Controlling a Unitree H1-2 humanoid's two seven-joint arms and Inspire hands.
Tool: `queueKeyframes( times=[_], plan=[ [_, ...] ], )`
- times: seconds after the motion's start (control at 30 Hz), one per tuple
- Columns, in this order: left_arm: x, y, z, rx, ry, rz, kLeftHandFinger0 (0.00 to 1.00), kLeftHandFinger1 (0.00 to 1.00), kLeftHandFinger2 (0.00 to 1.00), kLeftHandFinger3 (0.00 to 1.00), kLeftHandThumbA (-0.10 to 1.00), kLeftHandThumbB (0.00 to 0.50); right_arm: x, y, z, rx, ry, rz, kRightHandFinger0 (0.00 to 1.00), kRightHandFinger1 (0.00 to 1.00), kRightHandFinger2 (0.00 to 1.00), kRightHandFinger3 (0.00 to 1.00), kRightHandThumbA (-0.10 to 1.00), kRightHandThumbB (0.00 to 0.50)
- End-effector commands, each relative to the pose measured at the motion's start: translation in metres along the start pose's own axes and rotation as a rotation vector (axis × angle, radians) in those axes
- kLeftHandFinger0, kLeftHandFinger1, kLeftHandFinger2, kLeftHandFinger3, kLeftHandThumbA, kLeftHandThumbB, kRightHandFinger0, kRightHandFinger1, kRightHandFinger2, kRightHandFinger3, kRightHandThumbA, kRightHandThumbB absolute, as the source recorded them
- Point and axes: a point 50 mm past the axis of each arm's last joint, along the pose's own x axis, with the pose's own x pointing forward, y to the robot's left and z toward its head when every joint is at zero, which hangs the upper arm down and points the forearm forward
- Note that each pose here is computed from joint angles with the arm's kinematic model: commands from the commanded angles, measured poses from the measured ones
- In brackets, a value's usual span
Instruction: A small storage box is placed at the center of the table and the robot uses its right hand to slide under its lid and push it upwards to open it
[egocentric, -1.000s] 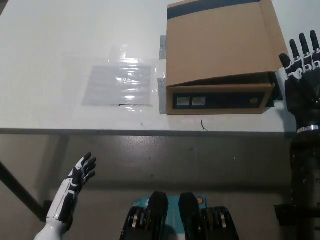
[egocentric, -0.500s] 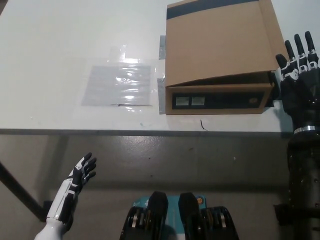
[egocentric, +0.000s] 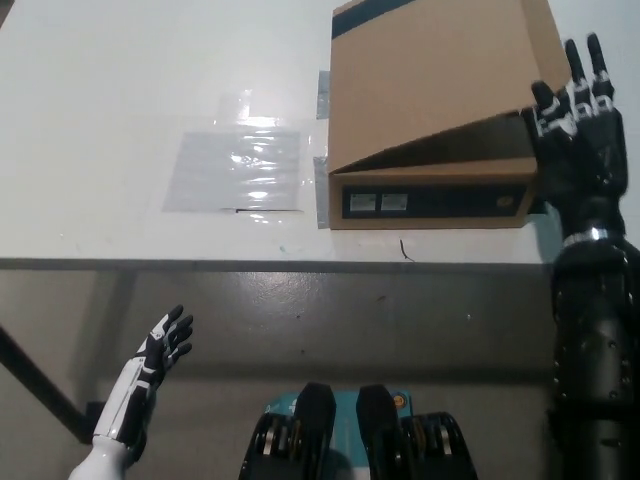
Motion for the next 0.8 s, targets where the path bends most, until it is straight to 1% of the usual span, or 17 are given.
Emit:
queueKeyframes(
  times=[0.0, 0.1, 0.17, 0.27, 0.43, 0.47, 0.53, 0.6, 0.63, 0.67, 0.7, 0.73, 0.77],
  plan=[
    [0.004, 0.004, 0.008, 0.012, -0.054, -0.011, 1.0, 1.0, 1.0, 1.0, 1.0, 0.264, 0.027, 0.049, 0.008, 0.034, -0.043, 0.091, 1.0, 1.0, 1.0, 1.0, 1.0, 0.303],
    [0.005, 0.004, 0.009, 0.006, -0.058, -0.009, 1.0, 1.0, 1.0, 1.0, 1.0, 0.263, 0.033, 0.061, 0.004, 0.052, -0.043, 0.105, 1.0, 1.0, 1.0, 1.0, 1.0, 0.301],
    [0.005, 0.004, 0.01, 0.012, -0.06, -0.011, 1.0, 1.0, 1.0, 1.0, 1.0, 0.261, 0.037, 0.073, 0.002, 0.085, -0.045, 0.123, 1.0, 1.0, 1.0, 1.0, 1.0, 0.29],
    [0.005, 0.005, 0.009, 0.008, -0.054, -0.013, 1.0, 1.0, 1.0, 1.0, 1.0, 0.275, 0.043, 0.089, -0.002, 0.12, -0.045, 0.144, 1.0, 1.0, 1.0, 1.0, 1.0, 0.3],
    [0.005, 0.003, 0.01, 0.006, -0.055, -0.015, 1.0, 1.0, 1.0, 1.0, 1.0, 0.268, 0.048, 0.115, -0.009, 0.114, -0.028, 0.178, 1.0, 1.0, 1.0, 1.0, 1.0, 0.301],
    [0.005, 0.004, 0.01, 0.005, -0.057, -0.015, 1.0, 1.0, 1.0, 1.0, 1.0, 0.267, 0.05, 0.125, -0.014, 0.119, -0.017, 0.197, 1.0, 1.0, 1.0, 1.0, 1.0, 0.298],
    [0.005, 0.003, 0.01, 0.006, -0.056, -0.014, 1.0, 1.0, 1.0, 1.0, 1.0, 0.269, 0.054, 0.138, -0.024, 0.105, 0.012, 0.216, 1.0, 1.0, 1.0, 1.0, 1.0, 0.309],
    [0.005, 0.003, 0.01, 0.002, -0.058, -0.016, 1.0, 1.0, 1.0, 1.0, 1.0, 0.262, 0.056, 0.148, -0.034, 0.083, 0.037, 0.239, 1.0, 1.0, 1.0, 1.0, 1.0, 0.297],
    [0.006, 0.002, 0.01, 0.004, -0.06, -0.017, 1.0, 1.0, 1.0, 1.0, 1.0, 0.26, 0.057, 0.154, -0.042, 0.054, 0.053, 0.255, 1.0, 1.0, 1.0, 1.0, 1.0, 0.299],
    [0.007, 0.002, 0.011, 0.007, -0.064, -0.018, 1.0, 1.0, 1.0, 1.0, 1.0, 0.265, 0.058, 0.161, -0.048, 0.028, 0.064, 0.265, 1.0, 1.0, 1.0, 1.0, 1.0, 0.301],
    [0.008, 0.003, 0.012, 0.011, -0.064, -0.019, 1.0, 1.0, 1.0, 1.0, 1.0, 0.278, 0.059, 0.168, -0.055, 0.002, 0.09, 0.281, 1.0, 1.0, 1.0, 1.0, 1.0, 0.319],
    [0.008, 0.003, 0.012, 0.016, -0.063, -0.019, 1.0, 1.0, 1.0, 1.0, 1.0, 0.282, 0.059, 0.173, -0.059, -0.014, 0.114, 0.298, 1.0, 1.0, 1.0, 1.0, 1.0, 0.32],
    [0.008, 0.003, 0.012, 0.018, -0.062, -0.021, 1.0, 1.0, 1.0, 1.0, 1.0, 0.298, 0.06, 0.18, -0.065, -0.023, 0.12, 0.304, 1.0, 1.0, 1.0, 1.0, 1.0, 0.308]
  ],
)
